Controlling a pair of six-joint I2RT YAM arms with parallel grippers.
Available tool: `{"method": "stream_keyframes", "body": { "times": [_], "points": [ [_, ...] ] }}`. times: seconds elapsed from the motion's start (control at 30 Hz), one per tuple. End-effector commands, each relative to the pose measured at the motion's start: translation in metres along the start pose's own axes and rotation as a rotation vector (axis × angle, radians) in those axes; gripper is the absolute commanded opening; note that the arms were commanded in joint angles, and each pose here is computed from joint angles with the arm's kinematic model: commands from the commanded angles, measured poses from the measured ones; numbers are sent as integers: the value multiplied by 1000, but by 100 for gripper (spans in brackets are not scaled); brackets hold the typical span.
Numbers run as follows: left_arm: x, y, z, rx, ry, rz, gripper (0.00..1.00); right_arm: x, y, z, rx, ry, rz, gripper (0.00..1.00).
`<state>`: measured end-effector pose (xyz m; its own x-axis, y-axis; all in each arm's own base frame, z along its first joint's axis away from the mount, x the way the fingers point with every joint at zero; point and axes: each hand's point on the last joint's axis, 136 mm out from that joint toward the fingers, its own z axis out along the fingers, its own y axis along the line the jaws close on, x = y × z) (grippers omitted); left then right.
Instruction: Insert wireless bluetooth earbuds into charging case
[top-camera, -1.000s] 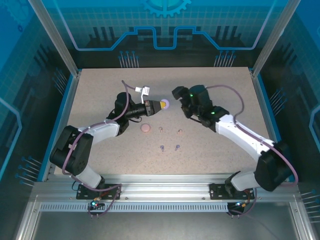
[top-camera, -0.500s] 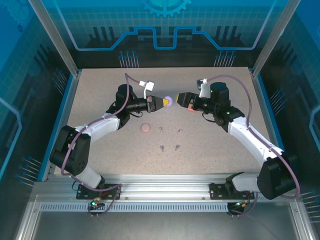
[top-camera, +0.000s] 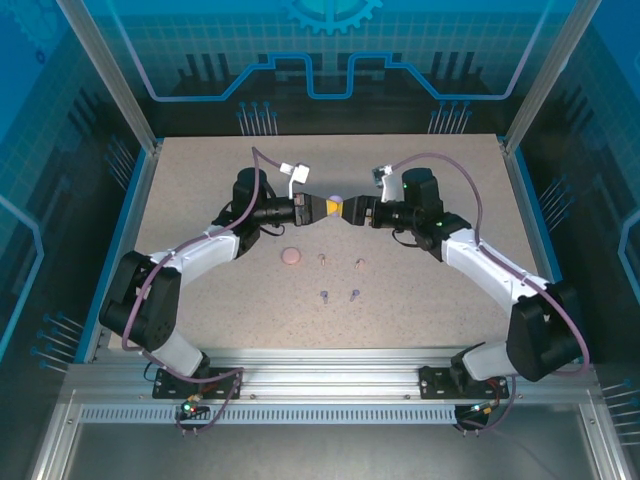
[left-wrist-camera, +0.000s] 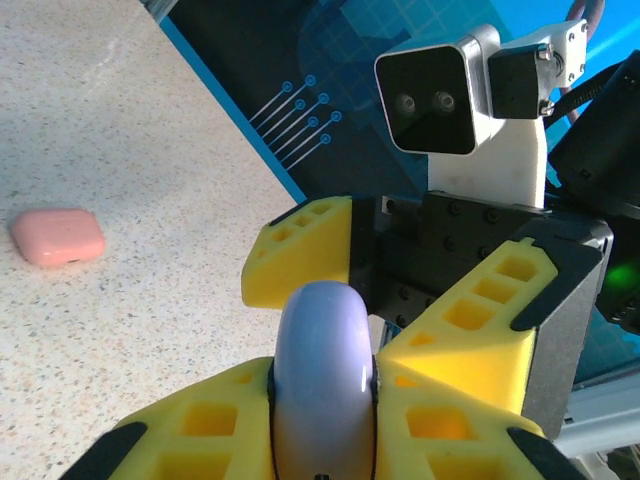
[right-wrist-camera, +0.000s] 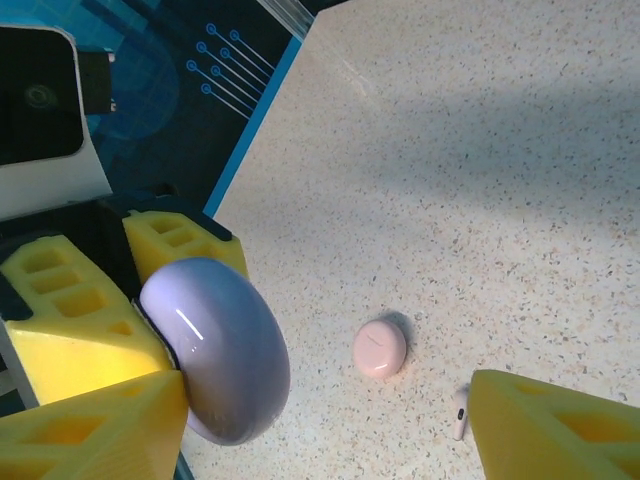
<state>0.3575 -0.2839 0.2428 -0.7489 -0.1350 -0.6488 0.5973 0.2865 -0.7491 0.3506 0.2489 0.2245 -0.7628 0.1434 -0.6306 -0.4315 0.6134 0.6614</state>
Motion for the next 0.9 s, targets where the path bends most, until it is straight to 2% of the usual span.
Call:
{"method": "stream_keyframes", "body": {
  "times": [0.0, 0.17, 0.57, 0.87],
  "points": [
    [-9, -18, -2, 49, 1, 63, 0, -4, -7, 7, 31, -14, -6, 71],
    [-9, -24, -6, 49, -2, 77, 0, 2, -28, 7, 70, -17, 37, 68],
    [-11, -28, -7, 51, -8, 88, 0, 4, -45, 3, 104, -31, 80, 65],
    [-9, -24, -6, 45, -2, 83, 0, -3, -21, -14, 22, -65, 69, 65]
  ]
}}
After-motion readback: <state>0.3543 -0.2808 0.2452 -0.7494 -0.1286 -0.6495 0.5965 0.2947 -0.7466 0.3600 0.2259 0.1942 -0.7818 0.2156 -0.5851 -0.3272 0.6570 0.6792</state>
